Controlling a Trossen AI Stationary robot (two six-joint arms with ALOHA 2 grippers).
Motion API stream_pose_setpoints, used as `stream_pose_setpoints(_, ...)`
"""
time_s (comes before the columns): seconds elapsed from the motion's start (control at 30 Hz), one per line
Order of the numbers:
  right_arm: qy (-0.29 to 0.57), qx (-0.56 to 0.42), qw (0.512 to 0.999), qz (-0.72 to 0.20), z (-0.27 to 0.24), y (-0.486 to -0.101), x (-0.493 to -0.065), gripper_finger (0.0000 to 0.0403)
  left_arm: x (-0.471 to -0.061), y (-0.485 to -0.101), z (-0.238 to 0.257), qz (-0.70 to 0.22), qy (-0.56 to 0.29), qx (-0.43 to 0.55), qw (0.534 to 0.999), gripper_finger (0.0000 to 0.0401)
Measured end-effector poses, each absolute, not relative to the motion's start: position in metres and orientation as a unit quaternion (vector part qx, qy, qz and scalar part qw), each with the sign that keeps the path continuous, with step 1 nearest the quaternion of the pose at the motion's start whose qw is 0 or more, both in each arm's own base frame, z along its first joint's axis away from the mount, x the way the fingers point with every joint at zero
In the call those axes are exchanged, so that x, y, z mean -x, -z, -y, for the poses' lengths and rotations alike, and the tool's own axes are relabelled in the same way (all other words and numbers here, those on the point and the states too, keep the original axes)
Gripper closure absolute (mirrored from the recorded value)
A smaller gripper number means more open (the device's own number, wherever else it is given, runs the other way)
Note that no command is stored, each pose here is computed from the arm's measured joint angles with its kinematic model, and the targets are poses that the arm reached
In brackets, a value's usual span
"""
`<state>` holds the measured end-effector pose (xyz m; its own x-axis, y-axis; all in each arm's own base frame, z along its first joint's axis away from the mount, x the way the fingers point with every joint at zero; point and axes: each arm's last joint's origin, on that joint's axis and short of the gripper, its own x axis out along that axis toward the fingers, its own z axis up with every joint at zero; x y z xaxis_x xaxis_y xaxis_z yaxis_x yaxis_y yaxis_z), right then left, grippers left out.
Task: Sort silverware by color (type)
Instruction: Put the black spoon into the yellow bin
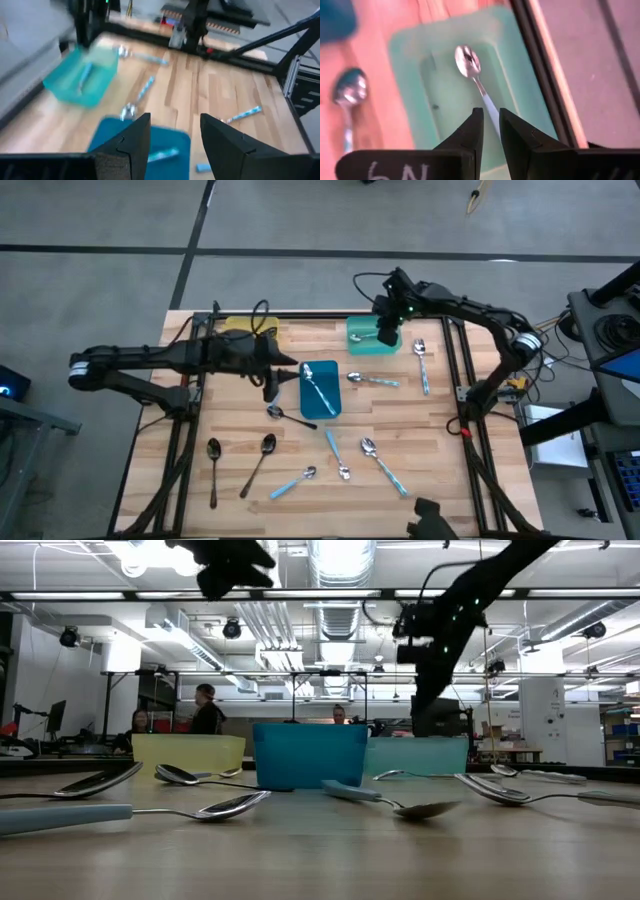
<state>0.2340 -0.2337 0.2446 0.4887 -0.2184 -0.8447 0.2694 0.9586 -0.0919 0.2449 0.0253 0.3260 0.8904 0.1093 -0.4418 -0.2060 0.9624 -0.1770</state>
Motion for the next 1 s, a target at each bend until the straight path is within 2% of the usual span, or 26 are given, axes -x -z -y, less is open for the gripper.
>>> stream_pose_setpoints(0.23, 0.138, -0.008, 0.893, -0.428, 0.19, -0.288, -0.236, 0.0351, -0.252, -0.298, -0.015, -0.318, -0.101, 0.19, 0.923, 0.0248)
stream_pose_setpoints(0.47, 0.109, 0.002, 0.918, -0.381, 0.139, -0.313, -0.229, 0.0351, -0.26, -0.278, 0.015, -0.381, -0.088, 0.236, 0.889, 0.0248)
stream_pose_setpoints(1.0, 0.086, 0.008, 0.941, -0.327, 0.055, -0.307, -0.211, 0.0351, -0.24, -0.263, 0.079, -0.474, -0.104, 0.341, 0.805, 0.0249)
